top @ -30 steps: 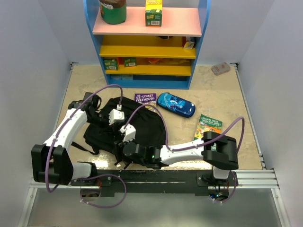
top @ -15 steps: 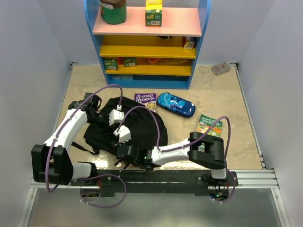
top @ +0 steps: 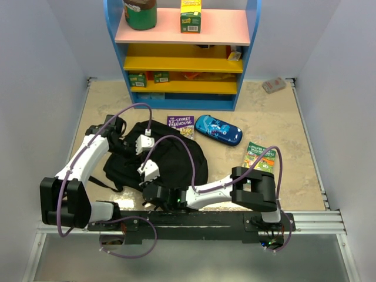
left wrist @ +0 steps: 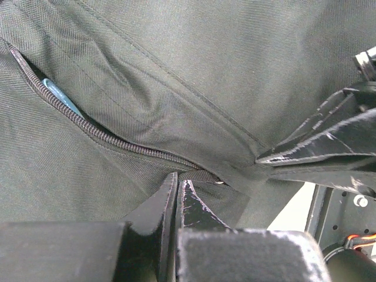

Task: Pack the student bag
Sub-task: Zip the student bag at the center of the board.

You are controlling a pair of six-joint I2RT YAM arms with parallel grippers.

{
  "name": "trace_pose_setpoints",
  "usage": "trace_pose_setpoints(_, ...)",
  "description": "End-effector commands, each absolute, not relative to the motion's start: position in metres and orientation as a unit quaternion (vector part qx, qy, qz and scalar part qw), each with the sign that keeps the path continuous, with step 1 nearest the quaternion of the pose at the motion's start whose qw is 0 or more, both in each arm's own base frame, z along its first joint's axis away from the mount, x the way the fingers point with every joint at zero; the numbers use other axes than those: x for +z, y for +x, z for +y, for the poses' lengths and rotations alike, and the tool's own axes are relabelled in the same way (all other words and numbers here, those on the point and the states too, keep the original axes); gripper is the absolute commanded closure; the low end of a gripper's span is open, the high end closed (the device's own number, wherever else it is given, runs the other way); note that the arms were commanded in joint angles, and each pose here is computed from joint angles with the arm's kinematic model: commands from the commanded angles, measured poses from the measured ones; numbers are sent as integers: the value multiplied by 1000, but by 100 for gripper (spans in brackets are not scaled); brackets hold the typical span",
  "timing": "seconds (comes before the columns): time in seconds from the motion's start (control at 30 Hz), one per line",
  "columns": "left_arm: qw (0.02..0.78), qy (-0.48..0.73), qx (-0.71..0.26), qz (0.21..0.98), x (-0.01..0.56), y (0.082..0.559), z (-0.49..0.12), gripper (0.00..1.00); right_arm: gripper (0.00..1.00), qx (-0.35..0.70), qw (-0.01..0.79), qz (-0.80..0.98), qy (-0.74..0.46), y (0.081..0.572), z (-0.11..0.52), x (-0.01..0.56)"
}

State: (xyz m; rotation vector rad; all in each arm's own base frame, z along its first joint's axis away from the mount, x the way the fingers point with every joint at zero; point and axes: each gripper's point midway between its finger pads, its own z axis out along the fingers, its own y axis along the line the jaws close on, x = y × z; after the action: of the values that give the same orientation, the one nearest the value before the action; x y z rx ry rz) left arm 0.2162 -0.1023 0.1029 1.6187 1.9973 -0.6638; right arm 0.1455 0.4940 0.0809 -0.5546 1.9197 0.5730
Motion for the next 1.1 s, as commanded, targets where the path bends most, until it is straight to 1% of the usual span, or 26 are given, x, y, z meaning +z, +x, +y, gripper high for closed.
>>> trace_pose_setpoints(0.0,277,586,-248,720,114,235,-114,100,100,252,534,776,-223,132,501,109)
trace_pose_setpoints(0.37,307,566,-271,715,128,263,-134,100,100,223,554,749,-288,87,509,107)
trace_pose_setpoints(0.5,333,548,-277,715,142,281,-143,100,100,215,556,746,-296,80,504,106)
trace_pose_setpoints(0.57,346,539,-267,720,145,292,-143,100,100,211,556,745,-303,76,503,103)
trace_pose_setpoints(0.7,394,502,-228,735,154,328,-142,100,100,207,556,743,-310,68,500,101)
trace_pose_setpoints(0.87,408,474,-186,758,148,359,-142,100,100,207,554,743,-312,64,498,98)
trace_pose_setpoints(1.0,439,411,-148,785,154,397,-137,100,100,208,554,741,-318,62,502,98)
trace_pose_setpoints(1.07,437,387,-123,802,149,408,-128,100,100,208,552,742,-319,61,503,98)
